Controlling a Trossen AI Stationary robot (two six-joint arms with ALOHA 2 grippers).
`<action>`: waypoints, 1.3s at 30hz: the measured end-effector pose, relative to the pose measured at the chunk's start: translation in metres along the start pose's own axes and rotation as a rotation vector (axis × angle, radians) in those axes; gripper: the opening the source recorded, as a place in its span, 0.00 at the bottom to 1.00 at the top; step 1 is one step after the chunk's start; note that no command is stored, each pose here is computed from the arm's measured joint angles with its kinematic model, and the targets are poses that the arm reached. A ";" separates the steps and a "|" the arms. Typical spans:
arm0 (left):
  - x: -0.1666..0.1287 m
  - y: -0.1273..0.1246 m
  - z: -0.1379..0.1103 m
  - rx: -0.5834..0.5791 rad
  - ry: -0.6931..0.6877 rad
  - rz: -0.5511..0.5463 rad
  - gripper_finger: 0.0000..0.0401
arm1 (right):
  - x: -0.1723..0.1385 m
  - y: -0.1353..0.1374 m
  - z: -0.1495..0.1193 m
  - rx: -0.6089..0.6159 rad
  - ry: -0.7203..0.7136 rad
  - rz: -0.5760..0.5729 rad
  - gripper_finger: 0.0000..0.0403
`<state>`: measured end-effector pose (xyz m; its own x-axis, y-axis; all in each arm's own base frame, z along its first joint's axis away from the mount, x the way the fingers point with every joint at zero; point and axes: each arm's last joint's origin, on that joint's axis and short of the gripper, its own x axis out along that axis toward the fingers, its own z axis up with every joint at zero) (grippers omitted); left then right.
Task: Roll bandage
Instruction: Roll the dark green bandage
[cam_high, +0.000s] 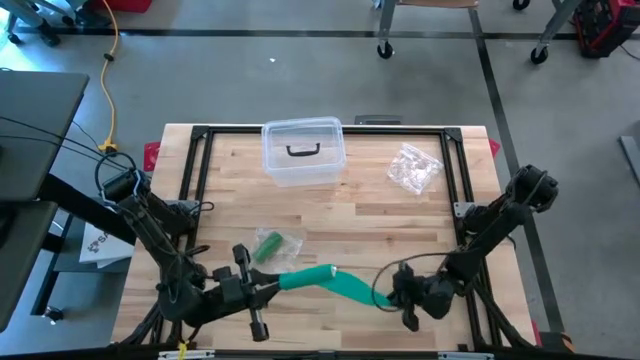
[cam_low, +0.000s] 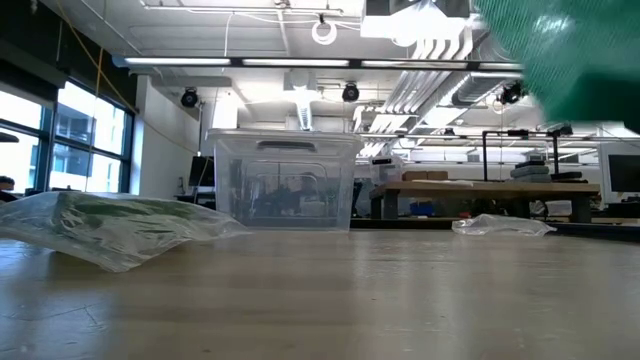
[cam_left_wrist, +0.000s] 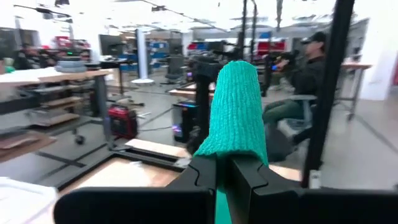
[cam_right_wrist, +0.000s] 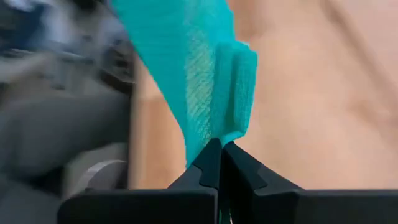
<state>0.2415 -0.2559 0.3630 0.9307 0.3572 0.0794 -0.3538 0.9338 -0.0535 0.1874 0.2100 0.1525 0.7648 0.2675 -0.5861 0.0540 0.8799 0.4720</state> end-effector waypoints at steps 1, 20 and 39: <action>0.000 0.001 0.000 0.012 0.003 0.017 0.01 | -0.002 0.006 0.000 -0.007 -0.027 0.044 0.00; 0.036 0.032 -0.062 0.137 0.249 0.166 0.01 | -0.124 0.196 0.101 -0.596 -0.562 0.328 0.00; 0.060 -0.023 -0.151 -0.078 0.585 -0.398 0.01 | -0.161 0.160 0.222 -0.583 -0.575 -0.214 0.00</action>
<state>0.3198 -0.2593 0.2186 0.8932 -0.1014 -0.4381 0.0111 0.9789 -0.2039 0.2157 0.2208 0.4689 0.9919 -0.0309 -0.1232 0.0162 0.9928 -0.1185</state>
